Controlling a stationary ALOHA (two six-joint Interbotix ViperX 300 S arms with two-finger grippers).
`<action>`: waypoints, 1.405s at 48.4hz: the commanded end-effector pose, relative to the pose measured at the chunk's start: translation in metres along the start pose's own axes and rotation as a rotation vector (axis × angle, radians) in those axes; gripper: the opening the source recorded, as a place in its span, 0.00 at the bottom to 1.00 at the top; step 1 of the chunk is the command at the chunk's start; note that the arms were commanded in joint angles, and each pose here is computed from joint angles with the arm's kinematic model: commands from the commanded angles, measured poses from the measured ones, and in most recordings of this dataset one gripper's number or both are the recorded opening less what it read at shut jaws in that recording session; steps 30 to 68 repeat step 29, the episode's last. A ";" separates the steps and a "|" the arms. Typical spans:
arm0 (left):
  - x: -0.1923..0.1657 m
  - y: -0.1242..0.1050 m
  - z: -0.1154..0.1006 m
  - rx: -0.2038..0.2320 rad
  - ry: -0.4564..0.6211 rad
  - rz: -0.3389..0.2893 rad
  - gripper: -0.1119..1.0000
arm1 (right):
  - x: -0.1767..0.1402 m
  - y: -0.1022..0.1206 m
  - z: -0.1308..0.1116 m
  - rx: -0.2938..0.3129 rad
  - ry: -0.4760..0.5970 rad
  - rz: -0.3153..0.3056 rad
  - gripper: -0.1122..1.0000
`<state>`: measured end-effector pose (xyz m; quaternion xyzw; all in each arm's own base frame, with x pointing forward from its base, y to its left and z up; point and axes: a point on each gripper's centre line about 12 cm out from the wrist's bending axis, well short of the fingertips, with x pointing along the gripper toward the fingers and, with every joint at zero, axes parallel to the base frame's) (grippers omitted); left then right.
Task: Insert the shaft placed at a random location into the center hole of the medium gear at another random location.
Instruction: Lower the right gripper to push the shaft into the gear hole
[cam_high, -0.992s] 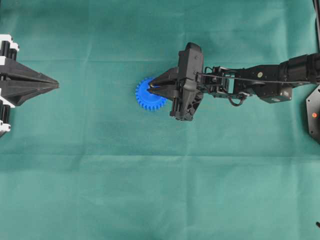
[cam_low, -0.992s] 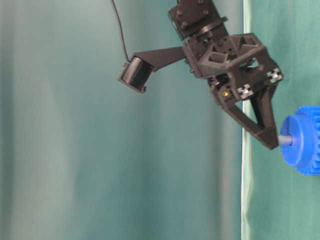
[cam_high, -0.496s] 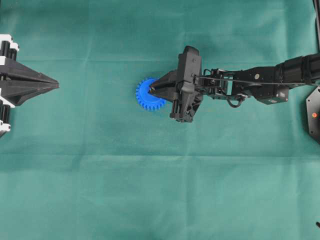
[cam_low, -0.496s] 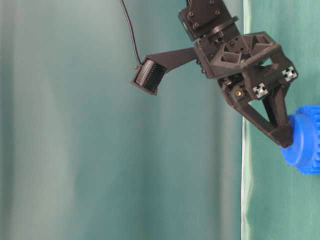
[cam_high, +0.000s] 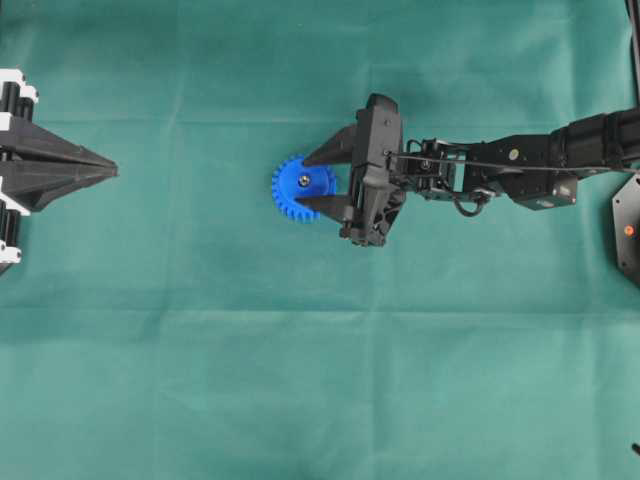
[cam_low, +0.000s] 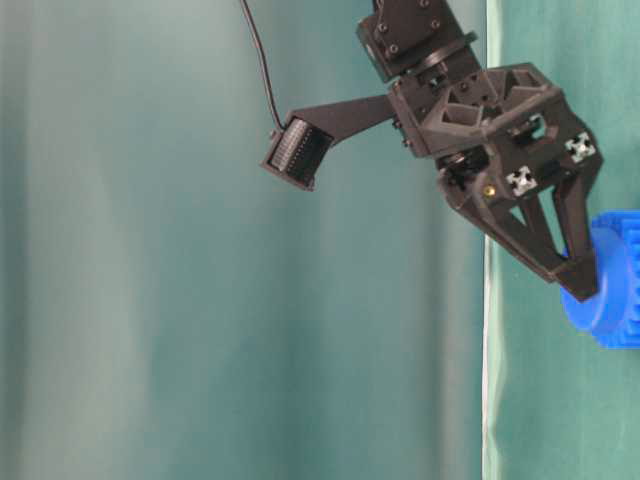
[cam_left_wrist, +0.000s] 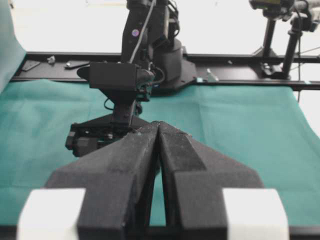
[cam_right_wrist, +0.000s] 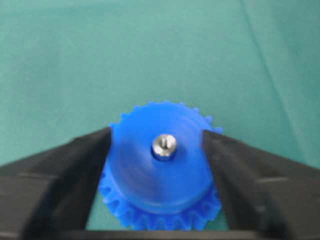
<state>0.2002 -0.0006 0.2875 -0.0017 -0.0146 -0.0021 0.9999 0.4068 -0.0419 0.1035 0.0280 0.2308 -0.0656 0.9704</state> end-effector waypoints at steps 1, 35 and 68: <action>0.003 0.000 0.008 0.003 -0.020 0.000 0.10 | -0.006 0.001 0.024 -0.002 -0.069 0.003 0.91; 0.003 0.000 0.008 0.002 -0.018 0.000 0.10 | -0.043 0.002 0.058 -0.007 -0.109 0.011 0.83; 0.003 0.000 0.008 0.002 -0.018 0.000 0.10 | -0.043 0.002 0.058 -0.007 -0.109 0.011 0.83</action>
